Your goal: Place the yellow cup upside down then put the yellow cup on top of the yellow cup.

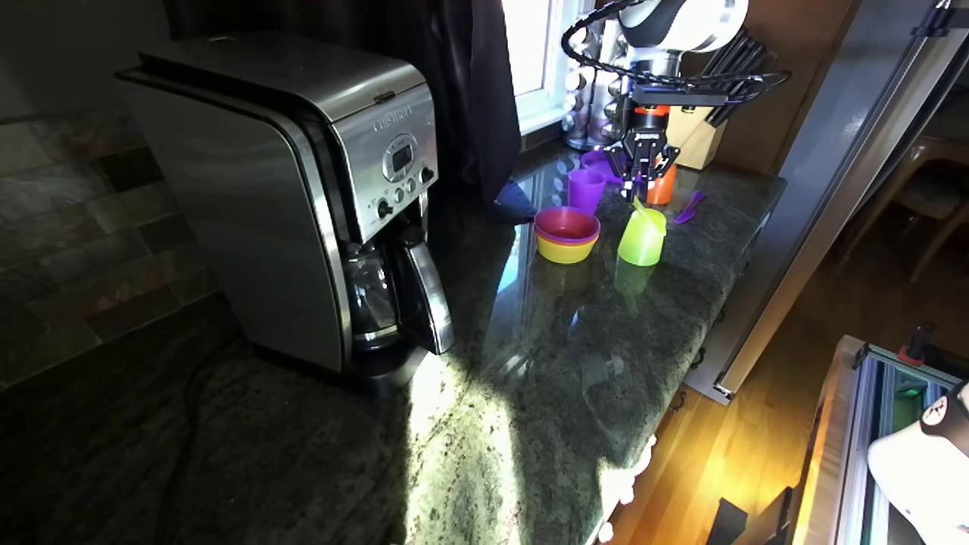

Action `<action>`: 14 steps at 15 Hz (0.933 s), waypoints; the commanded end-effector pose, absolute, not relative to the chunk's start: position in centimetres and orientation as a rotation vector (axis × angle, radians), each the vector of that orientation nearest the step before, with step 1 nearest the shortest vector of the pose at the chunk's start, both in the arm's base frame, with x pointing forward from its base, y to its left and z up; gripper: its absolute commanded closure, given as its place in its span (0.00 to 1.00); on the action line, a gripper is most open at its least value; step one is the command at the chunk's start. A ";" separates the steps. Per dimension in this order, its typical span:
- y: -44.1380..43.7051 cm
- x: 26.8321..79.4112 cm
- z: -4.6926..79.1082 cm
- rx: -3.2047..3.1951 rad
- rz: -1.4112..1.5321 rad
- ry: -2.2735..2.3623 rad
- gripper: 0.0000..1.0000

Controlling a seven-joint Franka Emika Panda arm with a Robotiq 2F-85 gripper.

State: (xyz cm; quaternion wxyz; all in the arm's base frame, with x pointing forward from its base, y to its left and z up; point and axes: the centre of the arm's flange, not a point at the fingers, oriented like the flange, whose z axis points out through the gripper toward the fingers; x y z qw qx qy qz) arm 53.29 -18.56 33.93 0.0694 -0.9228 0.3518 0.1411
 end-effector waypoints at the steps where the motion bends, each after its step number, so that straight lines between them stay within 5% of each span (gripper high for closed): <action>1: -18.0 51.9 34.1 -2.776 0.391 1.074 0.95; 14: -17.5 50.3 34.9 -2.798 0.309 1.078 0.95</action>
